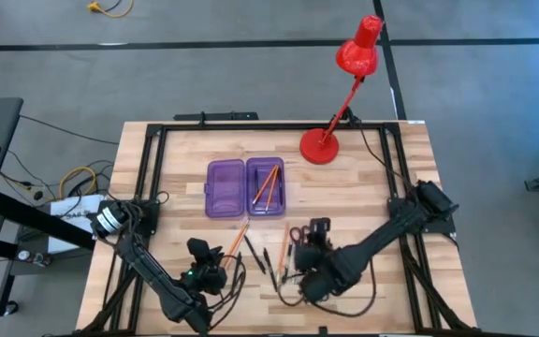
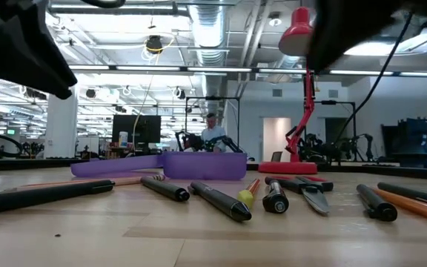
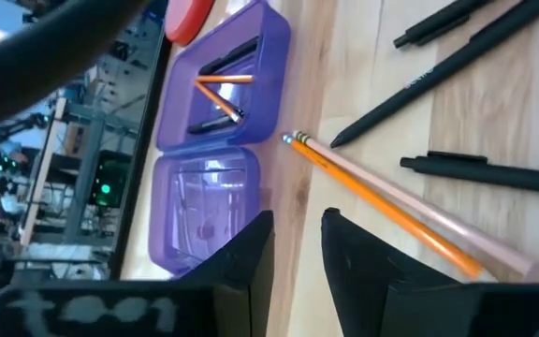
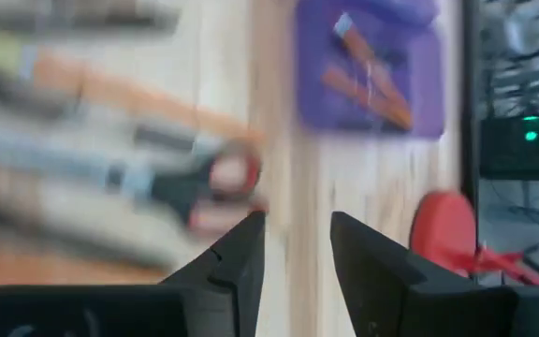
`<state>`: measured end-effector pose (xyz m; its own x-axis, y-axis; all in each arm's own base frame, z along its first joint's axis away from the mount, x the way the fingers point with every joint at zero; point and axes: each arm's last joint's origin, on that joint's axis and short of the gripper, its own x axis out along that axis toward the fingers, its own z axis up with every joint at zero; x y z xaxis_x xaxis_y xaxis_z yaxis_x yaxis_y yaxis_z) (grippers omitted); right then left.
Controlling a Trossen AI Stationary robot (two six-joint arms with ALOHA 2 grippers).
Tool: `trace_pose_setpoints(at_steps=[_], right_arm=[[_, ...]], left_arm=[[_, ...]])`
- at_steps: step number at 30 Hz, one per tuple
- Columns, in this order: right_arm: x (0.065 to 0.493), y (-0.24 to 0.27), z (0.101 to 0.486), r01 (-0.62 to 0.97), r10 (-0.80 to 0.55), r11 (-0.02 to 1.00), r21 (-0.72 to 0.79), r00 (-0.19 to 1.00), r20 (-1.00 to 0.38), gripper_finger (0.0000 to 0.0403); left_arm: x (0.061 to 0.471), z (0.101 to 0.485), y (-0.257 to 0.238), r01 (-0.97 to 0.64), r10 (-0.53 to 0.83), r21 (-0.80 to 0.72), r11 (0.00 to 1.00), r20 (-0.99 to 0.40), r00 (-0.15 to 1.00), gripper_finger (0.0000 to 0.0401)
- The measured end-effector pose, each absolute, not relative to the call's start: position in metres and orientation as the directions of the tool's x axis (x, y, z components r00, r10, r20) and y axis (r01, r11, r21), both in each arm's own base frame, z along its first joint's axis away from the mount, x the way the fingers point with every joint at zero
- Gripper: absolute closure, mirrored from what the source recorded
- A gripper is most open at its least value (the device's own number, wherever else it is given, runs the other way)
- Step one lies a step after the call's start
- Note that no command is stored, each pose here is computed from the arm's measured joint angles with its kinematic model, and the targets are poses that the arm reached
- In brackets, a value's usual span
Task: Pick & place school supplies into a supply box
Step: Put the orange pencil into the violet supply box
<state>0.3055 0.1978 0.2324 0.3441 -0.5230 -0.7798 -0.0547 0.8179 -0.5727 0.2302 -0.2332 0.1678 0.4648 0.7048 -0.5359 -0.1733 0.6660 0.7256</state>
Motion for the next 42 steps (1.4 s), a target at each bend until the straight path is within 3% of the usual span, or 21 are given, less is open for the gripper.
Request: trace_pose_setpoints(at_steps=[7,14,22,30,33,36,42], right_arm=[[0.266,0.218,0.199,-0.31,-0.479,0.794,-0.523,0.211,-0.852,0.0285],[0.255,0.215,0.167,-0.417,-0.433,0.785,-0.458,0.157,-0.887,0.0285],[0.259,0.207,0.163,-0.378,-0.441,0.802,-0.463,0.148,-0.885,0.0285],[0.251,0.216,0.163,-0.328,-0.438,0.821,-0.467,0.163,-0.884,0.0285],[0.247,0.221,0.163,-0.272,-0.442,0.838,-0.474,0.174,-0.88,0.0285],[0.242,0.225,0.164,-0.194,-0.46,0.846,-0.497,0.208,-0.863,0.0285],[0.23,0.236,0.165,-0.123,-0.486,0.841,-0.527,0.255,-0.836,0.0285]], left_arm=[[0.228,0.167,-0.235,-0.125,0.691,0.722,0.681,-0.576,0.437,0.032],[0.229,0.165,-0.238,-0.145,0.67,0.691,0.708,-0.592,0.448,0.032],[0.243,0.156,-0.247,0.089,0.502,0.569,0.817,-0.78,0.375,0.032],[0.264,0.155,-0.224,0.316,0.491,0.558,0.767,-0.828,0.271,0.032],[0.274,0.155,-0.202,0.276,0.517,0.543,0.793,-0.84,0.165,0.032],[0.287,0.156,-0.176,0.122,0.546,0.555,0.823,-0.832,0.096,0.0324],[0.312,0.152,-0.157,0.04,0.445,0.452,0.891,-0.888,0.116,0.0333]])
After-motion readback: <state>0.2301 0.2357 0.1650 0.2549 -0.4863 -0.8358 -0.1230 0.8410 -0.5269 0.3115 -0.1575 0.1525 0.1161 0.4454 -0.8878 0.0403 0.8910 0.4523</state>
